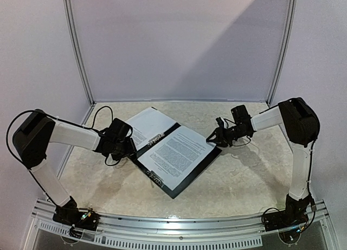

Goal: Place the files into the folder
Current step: Rotate the folder with files at the center of the board.

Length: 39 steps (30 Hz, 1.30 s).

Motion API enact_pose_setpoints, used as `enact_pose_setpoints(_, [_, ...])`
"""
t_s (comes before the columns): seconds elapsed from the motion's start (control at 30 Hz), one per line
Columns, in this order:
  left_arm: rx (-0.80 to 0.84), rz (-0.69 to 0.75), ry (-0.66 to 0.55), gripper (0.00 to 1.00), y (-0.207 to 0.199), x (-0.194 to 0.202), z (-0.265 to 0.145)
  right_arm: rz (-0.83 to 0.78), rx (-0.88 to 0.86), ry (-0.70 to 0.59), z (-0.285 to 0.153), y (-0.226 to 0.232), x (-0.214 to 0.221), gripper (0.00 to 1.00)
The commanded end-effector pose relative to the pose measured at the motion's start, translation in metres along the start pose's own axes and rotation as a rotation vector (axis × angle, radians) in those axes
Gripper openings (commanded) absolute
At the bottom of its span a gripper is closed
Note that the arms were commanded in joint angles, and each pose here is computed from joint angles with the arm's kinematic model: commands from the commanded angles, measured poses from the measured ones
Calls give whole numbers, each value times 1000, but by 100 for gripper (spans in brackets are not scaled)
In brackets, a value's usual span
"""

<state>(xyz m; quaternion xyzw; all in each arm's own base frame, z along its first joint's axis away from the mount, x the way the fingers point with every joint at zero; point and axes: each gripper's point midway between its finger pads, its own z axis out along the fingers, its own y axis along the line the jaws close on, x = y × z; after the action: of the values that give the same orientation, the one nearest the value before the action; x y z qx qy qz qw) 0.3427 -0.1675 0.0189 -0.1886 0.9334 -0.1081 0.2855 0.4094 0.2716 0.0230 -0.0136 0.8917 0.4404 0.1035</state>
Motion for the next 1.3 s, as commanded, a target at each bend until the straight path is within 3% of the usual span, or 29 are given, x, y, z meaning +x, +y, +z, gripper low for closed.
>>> enact_pose_setpoints(0.0, [27, 90, 62, 57, -10, 6, 10, 48, 81, 71, -18, -6, 65, 30])
enact_pose_setpoints(0.3, [165, 249, 177, 52, -48, 67, -6, 54, 299, 124, -58, -36, 174, 28])
enact_pose_setpoints(0.43, [180, 310, 184, 54, -61, 83, -19, 48, 369, 110, -78, -44, 194, 31])
enact_pose_setpoints(0.63, [151, 372, 162, 57, -68, 71, -28, 36, 401, 89, -102, -34, 206, 34])
enact_pose_setpoints(0.67, [116, 377, 153, 58, -63, 66, -29, 42, 422, 89, -106, -36, 209, 39])
enact_pose_setpoints(0.73, [51, 370, 129, 60, -54, 56, -38, 54, 476, 83, -117, -41, 212, 82])
enact_pose_setpoints(0.77, [40, 363, 125, 60, -50, 54, -44, 56, 500, 70, -123, -41, 211, 98])
enact_pose_setpoints(0.87, [58, 342, 123, 60, -49, 58, -65, 5, 516, -23, -141, -23, 195, 99])
enact_pose_setpoints(1.0, [96, 333, 154, 54, -51, 77, -81, -255, 579, -260, -170, 24, 150, 99])
enact_pose_setpoints(1.1, [129, 331, 178, 45, -57, 90, -83, -359, 322, -407, -157, 51, 141, 99])
enact_pose_setpoints(1.17, [134, 328, 187, 39, -60, 95, -81, -351, 123, -390, -144, 65, 156, 98])
enact_pose_setpoints(1.27, [122, 326, 195, 33, -61, 100, -78, -383, 138, -225, -120, 82, 168, 77])
